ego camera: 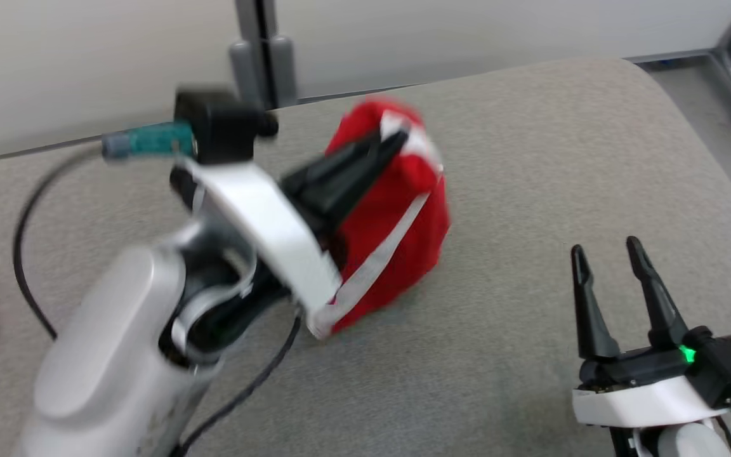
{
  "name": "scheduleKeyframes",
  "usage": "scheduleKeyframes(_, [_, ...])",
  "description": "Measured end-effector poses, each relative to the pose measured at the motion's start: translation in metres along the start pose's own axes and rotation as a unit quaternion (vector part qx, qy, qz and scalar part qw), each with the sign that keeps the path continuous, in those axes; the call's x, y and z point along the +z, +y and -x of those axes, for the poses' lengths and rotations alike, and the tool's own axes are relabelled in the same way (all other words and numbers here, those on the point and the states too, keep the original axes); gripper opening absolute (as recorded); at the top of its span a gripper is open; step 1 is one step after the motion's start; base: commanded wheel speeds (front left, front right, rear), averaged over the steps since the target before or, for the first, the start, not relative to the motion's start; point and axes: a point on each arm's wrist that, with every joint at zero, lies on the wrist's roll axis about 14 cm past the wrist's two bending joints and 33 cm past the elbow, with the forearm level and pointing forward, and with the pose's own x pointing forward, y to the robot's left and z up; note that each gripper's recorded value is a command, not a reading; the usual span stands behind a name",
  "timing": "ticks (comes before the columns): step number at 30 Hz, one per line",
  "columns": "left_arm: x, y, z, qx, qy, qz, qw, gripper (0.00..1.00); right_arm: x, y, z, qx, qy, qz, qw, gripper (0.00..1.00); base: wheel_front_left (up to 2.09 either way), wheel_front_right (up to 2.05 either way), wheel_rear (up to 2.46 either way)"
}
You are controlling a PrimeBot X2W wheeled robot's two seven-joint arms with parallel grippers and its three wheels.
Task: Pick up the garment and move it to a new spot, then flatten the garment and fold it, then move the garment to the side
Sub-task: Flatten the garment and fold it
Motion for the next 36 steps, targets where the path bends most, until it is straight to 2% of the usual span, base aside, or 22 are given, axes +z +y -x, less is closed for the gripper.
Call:
scheduleKeyframes(4, [0.059,-0.042,-0.039,-0.068,-0.052,-0.034,0.996,0.00,0.006,-0.031,0.016,-0.052,-0.005,-0.006,0.999,1.00,0.00,0.00,0.00])
scheduleKeyframes(7, [0.083,-0.056,-0.056,-0.079,-0.063,-0.077,0.992,0.00,0.012,-0.051,0.031,-0.086,-0.010,0.002,0.996,1.00,0.00,0.00,0.00])
scheduleKeyframes(10, [0.073,-0.031,-0.051,-0.038,-0.047,-0.079,0.995,0.00,0.013,-0.054,0.034,-0.092,-0.011,0.003,0.996,1.00,0.00,0.00,0.00])
scheduleKeyframes(14, [0.008,0.027,-0.024,0.040,0.020,-0.034,0.998,0.00,0.001,-0.047,0.032,-0.084,0.006,-0.010,0.996,1.00,0.00,0.00,0.00])
scheduleKeyframes(16, [-0.022,0.053,-0.007,0.076,0.044,-0.014,0.996,0.00,-0.012,-0.039,0.030,-0.076,0.023,-0.036,0.996,1.00,0.00,0.00,0.00])
scheduleKeyframes(18, [-0.048,0.072,0.009,0.100,0.062,0.007,0.993,0.00,-0.041,-0.029,0.034,-0.070,0.065,-0.064,0.993,1.00,0.00,0.00,0.00])
scheduleKeyframes(21, [-0.079,0.098,0.032,0.141,0.076,0.042,0.986,0.00,-0.078,-0.014,0.038,-0.070,0.118,-0.135,0.981,1.00,0.00,0.00,0.00])
scheduleKeyframes(25, [-0.097,0.125,0.054,0.181,0.074,0.053,0.979,0.00,-0.109,0.026,0.032,-0.026,0.170,-0.232,0.957,1.00,0.00,0.00,0.00])
scheduleKeyframes(33, [-0.119,0.142,0.077,0.218,0.077,0.073,0.970,0.00,-0.143,0.050,0.029,0.019,0.243,-0.277,0.929,1.00,0.00,0.00,0.00])
scheduleKeyframes(34, [-0.119,0.143,0.079,0.221,0.076,0.074,0.970,0.00,-0.144,0.053,0.029,0.023,0.246,-0.281,0.927,0.91,0.00,0.00,0.00])
scheduleKeyframes(35, [-0.120,0.144,0.080,0.223,0.077,0.074,0.969,0.00,-0.143,0.055,0.027,0.026,0.246,-0.285,0.926,0.47,0.00,0.00,0.00])
scheduleKeyframes(36, [-0.120,0.145,0.082,0.226,0.076,0.072,0.968,0.00,-0.142,0.056,0.025,0.028,0.244,-0.288,0.925,0.27,0.00,0.00,0.00])
